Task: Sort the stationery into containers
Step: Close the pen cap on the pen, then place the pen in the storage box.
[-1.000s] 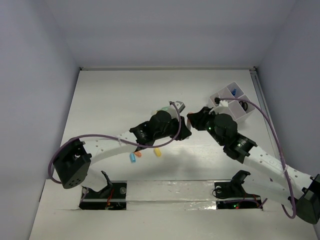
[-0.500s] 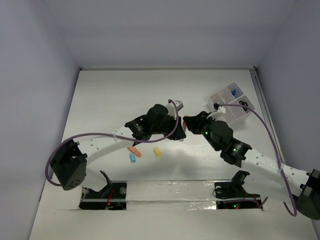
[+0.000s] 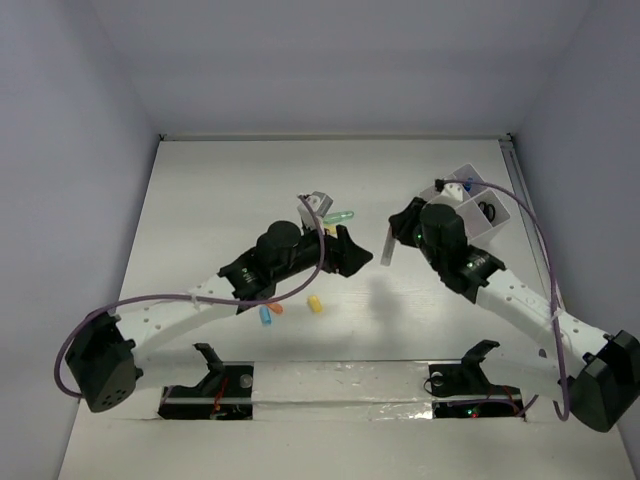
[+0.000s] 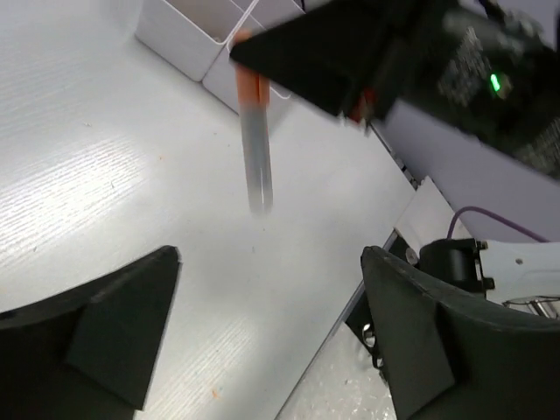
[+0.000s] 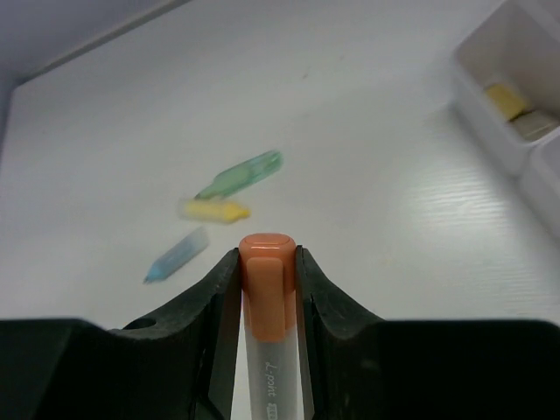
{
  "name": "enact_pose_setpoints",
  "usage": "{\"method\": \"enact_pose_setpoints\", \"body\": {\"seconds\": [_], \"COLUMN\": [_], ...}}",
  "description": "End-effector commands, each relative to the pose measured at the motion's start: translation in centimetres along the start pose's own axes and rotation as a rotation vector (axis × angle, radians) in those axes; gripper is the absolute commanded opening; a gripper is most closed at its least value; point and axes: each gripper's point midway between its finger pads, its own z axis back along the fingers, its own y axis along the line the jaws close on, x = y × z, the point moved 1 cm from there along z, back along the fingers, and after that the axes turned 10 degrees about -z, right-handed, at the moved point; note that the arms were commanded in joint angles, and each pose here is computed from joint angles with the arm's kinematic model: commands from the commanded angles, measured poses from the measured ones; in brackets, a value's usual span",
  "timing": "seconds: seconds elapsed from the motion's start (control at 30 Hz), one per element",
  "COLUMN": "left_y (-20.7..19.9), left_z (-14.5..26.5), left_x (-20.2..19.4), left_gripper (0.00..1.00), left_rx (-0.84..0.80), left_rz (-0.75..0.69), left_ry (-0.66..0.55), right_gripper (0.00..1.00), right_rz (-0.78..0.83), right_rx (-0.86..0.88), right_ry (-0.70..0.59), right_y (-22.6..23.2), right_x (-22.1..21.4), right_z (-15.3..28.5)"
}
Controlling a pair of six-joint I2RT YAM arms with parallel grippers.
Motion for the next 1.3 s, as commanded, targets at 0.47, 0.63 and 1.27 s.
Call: {"method": "enact_pose_setpoints", "body": {"seconds": [0.47, 0.63, 1.27], "left_y": [-0.4, 2.2, 4.5], "left_z": [12.8, 15.2, 15.4], "left_x": [8.1, 8.4, 6.7], "left_gripper": [0.99, 0.99, 0.99], "left_rx": [0.168, 0.319, 0.394], "left_rz": [-0.212, -0.282, -0.315], "left_ry": [-0.261, -0.281, -0.283], "right_gripper": [0.00, 0.00, 0.00], "right_rz": [0.227, 0.286, 0.425], "right_rx": [-0.514, -0.513, -0.472], "right_ry": [-0.484, -0.567, -0.495], "right_y": [-13.1, -13.2, -16.1], "right_x": [16.6, 17.7, 13.1], "right_z": [-0.5, -1.3, -6.3]}}
